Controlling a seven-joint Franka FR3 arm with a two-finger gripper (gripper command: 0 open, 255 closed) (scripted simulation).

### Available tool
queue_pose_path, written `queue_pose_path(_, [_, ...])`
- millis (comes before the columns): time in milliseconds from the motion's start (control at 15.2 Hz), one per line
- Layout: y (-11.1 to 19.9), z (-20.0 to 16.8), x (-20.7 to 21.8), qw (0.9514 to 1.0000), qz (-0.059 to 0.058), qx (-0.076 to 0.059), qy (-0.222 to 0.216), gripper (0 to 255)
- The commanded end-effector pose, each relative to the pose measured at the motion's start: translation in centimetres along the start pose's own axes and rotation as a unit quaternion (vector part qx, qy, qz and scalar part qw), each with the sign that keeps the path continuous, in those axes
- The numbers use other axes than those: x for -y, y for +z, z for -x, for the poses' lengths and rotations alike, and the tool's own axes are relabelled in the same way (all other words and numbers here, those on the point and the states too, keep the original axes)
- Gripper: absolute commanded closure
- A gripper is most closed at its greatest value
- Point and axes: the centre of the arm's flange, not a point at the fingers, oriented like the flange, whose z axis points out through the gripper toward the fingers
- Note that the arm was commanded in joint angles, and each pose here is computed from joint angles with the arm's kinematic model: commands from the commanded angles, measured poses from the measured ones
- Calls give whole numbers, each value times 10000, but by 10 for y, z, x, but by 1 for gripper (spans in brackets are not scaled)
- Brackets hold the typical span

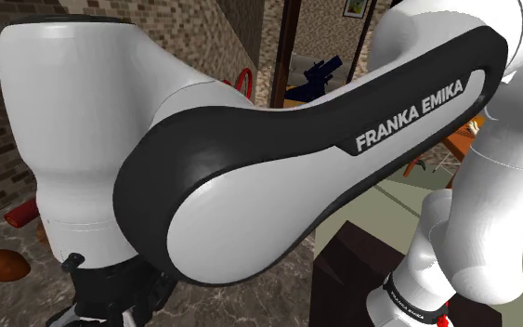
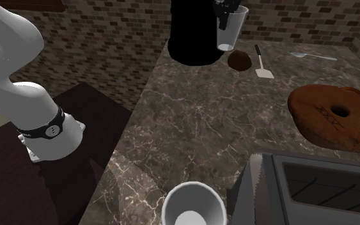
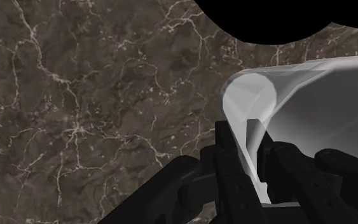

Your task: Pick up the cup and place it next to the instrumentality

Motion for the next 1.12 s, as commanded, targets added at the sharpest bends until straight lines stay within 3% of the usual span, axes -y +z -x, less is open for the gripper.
queue_pose_path(0, [11, -1, -1, 10000, -3, -3, -1, 255])
queue_pose_path(1056, [95, -8, -10, 10000, -3, -3, -1, 255])
